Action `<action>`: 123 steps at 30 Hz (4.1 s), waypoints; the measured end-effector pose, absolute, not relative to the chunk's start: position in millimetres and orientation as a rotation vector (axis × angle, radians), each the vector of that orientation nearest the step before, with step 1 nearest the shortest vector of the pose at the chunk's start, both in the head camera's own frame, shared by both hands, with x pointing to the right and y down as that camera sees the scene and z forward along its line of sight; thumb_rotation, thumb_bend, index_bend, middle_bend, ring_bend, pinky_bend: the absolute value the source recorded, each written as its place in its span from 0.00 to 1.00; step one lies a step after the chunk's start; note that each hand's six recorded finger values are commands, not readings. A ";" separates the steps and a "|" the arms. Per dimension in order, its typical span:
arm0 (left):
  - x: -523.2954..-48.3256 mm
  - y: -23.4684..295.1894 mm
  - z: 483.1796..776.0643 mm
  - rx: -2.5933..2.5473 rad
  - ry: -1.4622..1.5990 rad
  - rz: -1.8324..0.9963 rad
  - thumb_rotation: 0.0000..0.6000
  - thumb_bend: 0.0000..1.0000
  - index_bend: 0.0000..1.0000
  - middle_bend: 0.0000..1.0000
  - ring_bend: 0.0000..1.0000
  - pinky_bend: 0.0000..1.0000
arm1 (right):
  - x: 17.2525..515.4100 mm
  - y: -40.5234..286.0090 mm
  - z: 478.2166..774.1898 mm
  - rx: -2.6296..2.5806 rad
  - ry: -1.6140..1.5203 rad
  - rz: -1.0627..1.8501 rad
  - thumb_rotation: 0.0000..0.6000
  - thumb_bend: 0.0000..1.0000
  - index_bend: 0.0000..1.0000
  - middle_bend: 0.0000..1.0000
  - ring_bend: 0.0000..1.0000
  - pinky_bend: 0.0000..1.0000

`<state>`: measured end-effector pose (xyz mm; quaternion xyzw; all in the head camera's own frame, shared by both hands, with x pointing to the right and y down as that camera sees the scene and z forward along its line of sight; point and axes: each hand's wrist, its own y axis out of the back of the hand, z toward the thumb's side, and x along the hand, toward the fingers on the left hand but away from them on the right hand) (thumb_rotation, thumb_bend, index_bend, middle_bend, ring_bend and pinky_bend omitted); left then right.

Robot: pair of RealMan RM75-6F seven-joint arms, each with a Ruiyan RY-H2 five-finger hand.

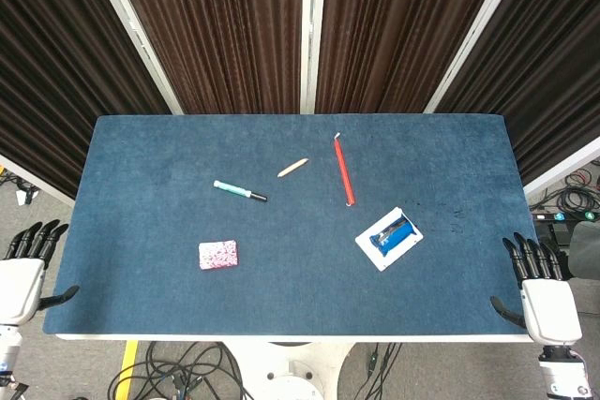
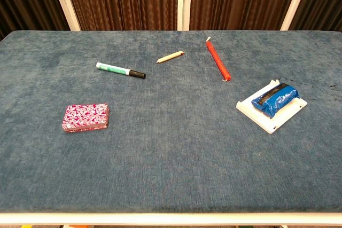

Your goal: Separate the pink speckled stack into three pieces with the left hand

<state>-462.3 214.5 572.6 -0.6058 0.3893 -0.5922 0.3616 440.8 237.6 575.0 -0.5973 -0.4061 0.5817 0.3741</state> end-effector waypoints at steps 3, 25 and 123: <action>-461.0 214.6 573.8 -1.572 1.006 -1.517 1.00 0.12 0.10 0.07 0.01 0.11 | 442.4 235.2 573.0 -1.522 -1.045 1.492 1.00 0.09 0.00 0.00 0.00 0.00; -403.0 183.0 626.0 -1.766 0.954 -1.350 1.00 0.12 0.21 0.24 0.13 0.21 | 451.2 218.9 554.5 -1.480 -1.091 1.481 1.00 0.09 0.00 0.00 0.00 0.00; -241.8 190.7 748.6 -1.883 0.866 -1.530 1.00 0.21 0.30 0.37 0.17 0.22 | 475.1 212.3 560.1 -1.433 -1.156 1.588 1.00 0.10 0.00 0.00 0.00 0.00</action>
